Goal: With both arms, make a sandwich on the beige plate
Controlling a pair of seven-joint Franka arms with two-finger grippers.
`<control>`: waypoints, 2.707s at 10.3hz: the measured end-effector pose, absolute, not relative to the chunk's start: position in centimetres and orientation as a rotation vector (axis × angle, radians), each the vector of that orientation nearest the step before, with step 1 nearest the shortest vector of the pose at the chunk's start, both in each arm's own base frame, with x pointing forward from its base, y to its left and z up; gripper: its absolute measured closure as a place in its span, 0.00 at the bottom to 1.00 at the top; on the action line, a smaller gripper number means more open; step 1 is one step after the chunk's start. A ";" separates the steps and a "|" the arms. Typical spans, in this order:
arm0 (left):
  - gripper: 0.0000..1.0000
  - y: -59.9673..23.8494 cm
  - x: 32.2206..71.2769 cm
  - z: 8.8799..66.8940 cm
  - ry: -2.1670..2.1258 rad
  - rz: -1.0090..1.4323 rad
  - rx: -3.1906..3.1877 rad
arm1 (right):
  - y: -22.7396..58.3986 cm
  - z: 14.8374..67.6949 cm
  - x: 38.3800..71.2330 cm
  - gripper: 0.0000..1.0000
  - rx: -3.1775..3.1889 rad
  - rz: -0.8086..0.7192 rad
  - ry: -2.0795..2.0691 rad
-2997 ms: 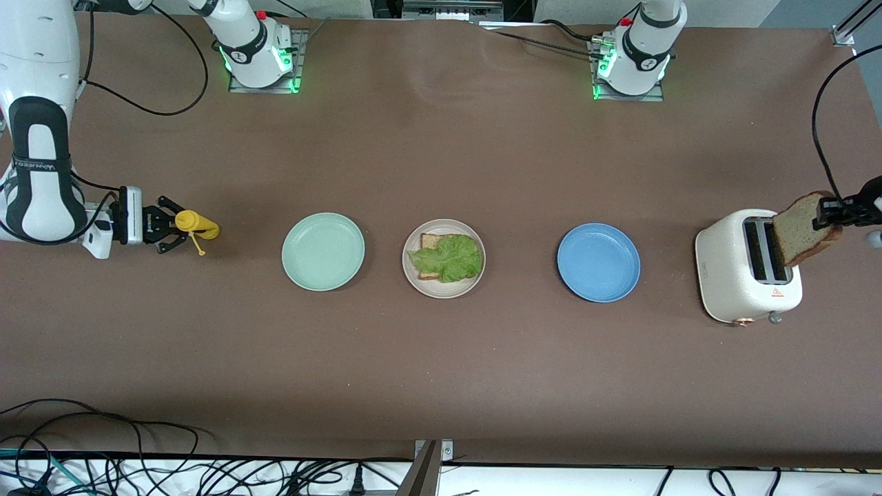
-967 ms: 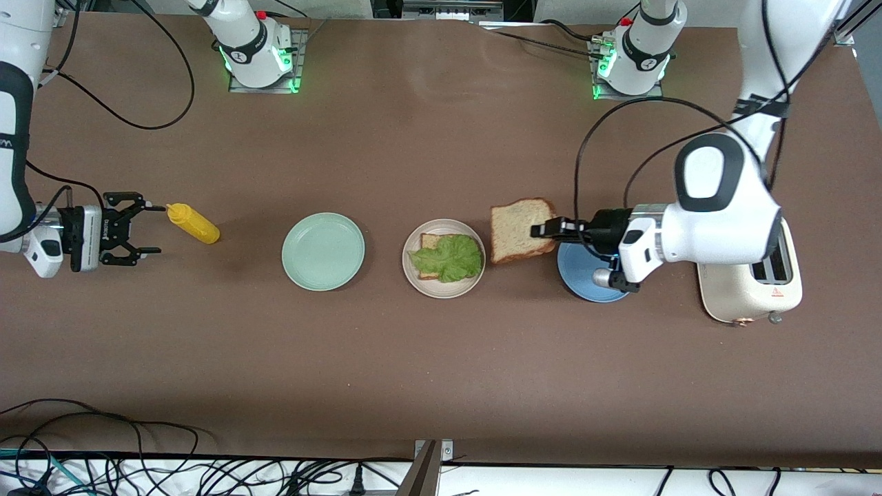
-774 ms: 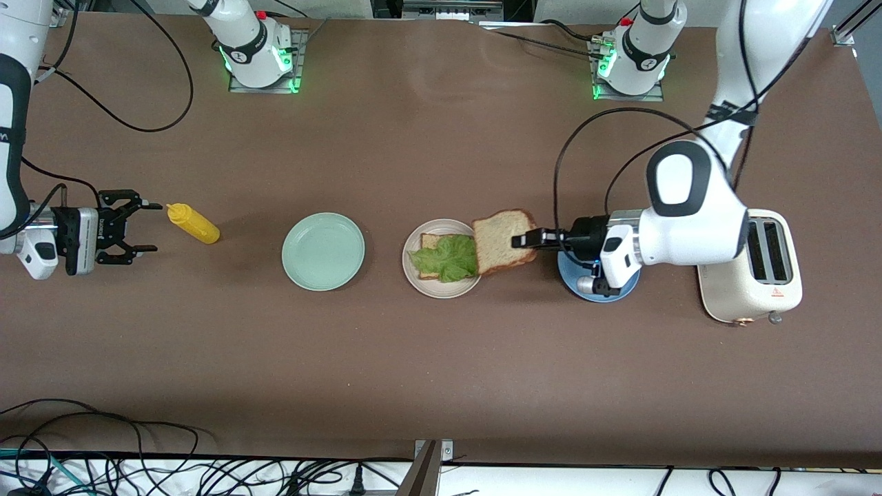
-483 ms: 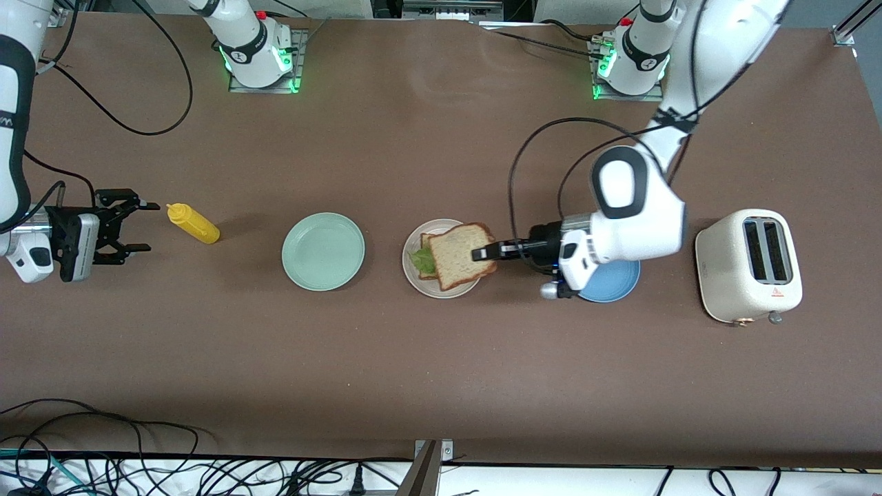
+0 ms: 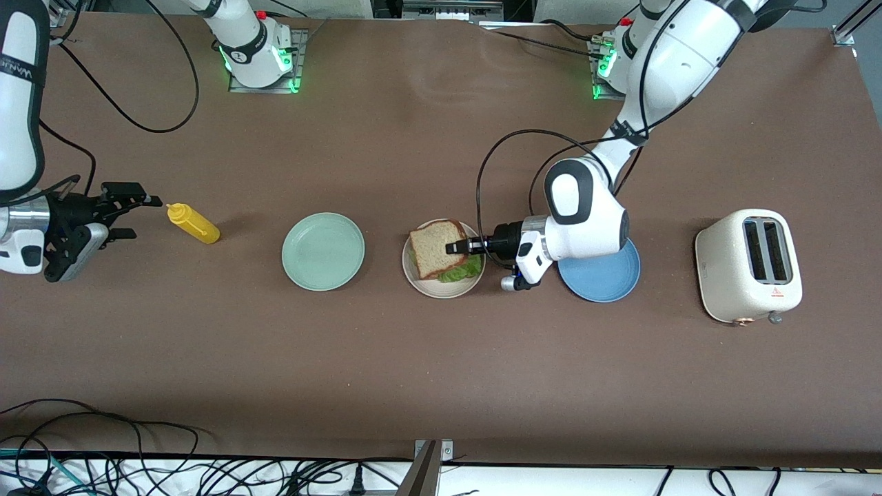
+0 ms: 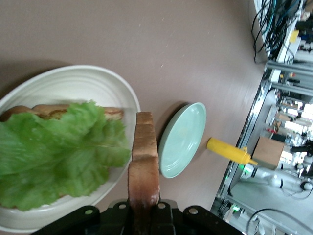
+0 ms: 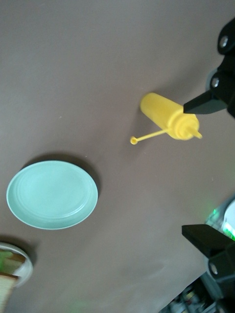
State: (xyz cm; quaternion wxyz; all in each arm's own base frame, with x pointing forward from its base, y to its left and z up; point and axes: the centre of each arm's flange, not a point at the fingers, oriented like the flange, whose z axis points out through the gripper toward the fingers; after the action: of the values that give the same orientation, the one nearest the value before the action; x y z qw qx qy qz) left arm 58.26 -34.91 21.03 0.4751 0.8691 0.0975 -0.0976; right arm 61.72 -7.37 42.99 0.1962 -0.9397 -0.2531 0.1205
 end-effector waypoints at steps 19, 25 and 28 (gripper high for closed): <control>0.00 -18.2 64.5 39.4 -0.251 -0.214 2.886 | 0.4 49.9 61.6 0.00 -3.024 0.417 -0.099; 0.00 -11.5 61.6 54.7 -0.199 0.085 3.123 | 2.8 50.2 61.9 0.00 -3.053 0.367 -0.121; 0.00 -10.6 59.3 59.7 -0.166 0.191 3.155 | 3.4 50.6 61.8 0.00 -3.077 0.351 -0.112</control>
State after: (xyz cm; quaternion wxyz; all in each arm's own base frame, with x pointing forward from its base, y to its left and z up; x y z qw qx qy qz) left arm 59.30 -10.63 59.72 -0.0115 0.9967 -0.0523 0.0604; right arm 61.76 3.38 50.65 0.0214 -0.9927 -0.0362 0.1131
